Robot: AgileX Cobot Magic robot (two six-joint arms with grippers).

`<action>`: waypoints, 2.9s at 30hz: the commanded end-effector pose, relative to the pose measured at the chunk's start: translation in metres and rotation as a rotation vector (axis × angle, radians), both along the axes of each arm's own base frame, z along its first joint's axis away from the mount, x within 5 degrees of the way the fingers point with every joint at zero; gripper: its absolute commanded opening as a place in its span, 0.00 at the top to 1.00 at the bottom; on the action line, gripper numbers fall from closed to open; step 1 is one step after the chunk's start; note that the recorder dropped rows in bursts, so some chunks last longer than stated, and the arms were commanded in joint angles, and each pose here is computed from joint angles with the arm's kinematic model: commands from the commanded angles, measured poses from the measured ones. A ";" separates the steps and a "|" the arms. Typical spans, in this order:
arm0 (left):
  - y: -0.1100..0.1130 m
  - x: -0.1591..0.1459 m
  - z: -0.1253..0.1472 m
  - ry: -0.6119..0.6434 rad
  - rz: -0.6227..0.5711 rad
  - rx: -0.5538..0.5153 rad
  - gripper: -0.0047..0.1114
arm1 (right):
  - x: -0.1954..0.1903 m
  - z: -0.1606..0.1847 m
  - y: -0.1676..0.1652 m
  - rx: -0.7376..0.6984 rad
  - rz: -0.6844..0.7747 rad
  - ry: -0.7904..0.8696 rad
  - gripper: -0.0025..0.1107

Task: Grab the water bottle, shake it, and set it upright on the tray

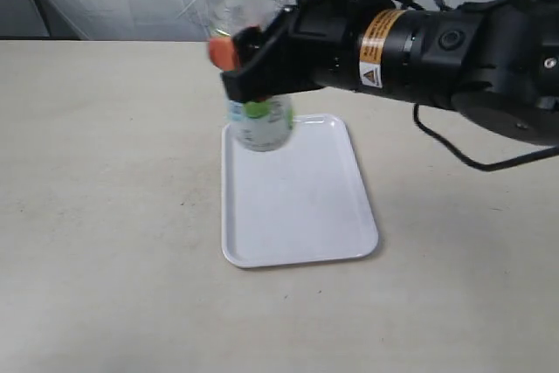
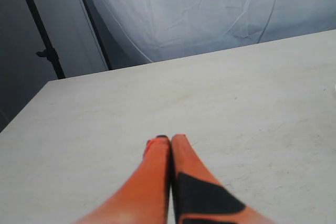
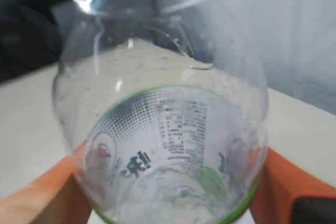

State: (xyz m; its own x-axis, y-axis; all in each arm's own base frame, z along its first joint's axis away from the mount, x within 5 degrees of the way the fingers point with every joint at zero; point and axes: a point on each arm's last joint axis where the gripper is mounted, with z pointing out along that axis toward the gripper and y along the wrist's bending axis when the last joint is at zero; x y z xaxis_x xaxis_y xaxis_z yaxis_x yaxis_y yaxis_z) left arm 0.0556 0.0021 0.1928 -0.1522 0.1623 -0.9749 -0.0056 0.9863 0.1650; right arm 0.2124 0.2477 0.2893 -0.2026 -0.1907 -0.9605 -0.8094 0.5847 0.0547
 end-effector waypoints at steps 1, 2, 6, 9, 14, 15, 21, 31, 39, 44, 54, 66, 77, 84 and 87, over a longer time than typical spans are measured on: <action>0.000 0.000 -0.001 -0.005 -0.001 -0.005 0.96 | 0.041 -0.009 -0.051 -0.251 -0.320 0.137 0.99; 0.000 0.000 -0.001 -0.005 -0.001 -0.005 0.96 | 0.046 -0.008 -0.057 -0.226 -0.356 0.158 0.99; 0.000 0.000 -0.001 -0.005 -0.001 -0.005 0.96 | 0.042 0.000 -0.051 -0.022 -0.383 0.251 0.99; 0.000 0.000 -0.001 -0.005 -0.001 -0.005 0.96 | 0.015 0.003 -0.010 0.060 -0.200 0.201 0.99; 0.000 0.000 -0.001 -0.005 -0.001 -0.005 0.96 | -0.017 -0.001 0.024 -0.067 0.040 0.008 0.99; 0.000 0.000 -0.001 -0.005 -0.001 -0.005 0.96 | -0.013 -0.004 0.020 -0.107 0.014 0.023 0.99; 0.000 0.000 -0.001 -0.005 -0.001 -0.005 0.96 | 0.054 -0.022 -0.064 -0.252 -0.398 0.211 0.99; 0.000 0.000 -0.001 -0.005 -0.001 -0.005 0.96 | -0.016 -0.019 0.047 0.143 0.111 0.029 0.99; 0.000 0.000 -0.001 -0.005 -0.001 -0.007 0.96 | 0.047 -0.053 -0.023 -0.199 -0.252 0.204 0.99; 0.000 0.000 -0.001 -0.005 -0.001 -0.007 0.96 | 0.054 -0.046 -0.026 -0.104 -0.281 0.187 0.99; 0.000 0.000 -0.001 -0.005 -0.001 -0.007 0.96 | 0.013 -0.021 0.030 0.106 -0.019 -0.093 0.99; 0.000 0.000 -0.001 -0.005 -0.001 -0.007 0.96 | 0.011 -0.075 0.005 0.158 -0.136 -0.061 0.99; 0.000 0.000 -0.001 -0.005 -0.001 -0.007 0.96 | 0.017 -0.115 -0.003 0.061 -0.242 -0.014 0.99; 0.000 0.000 -0.001 -0.005 -0.001 -0.007 0.96 | 0.020 -0.136 -0.002 0.032 -0.267 0.032 0.99; 0.000 0.000 -0.001 -0.005 -0.001 -0.007 0.96 | 0.020 -0.139 -0.002 0.036 -0.272 0.052 0.99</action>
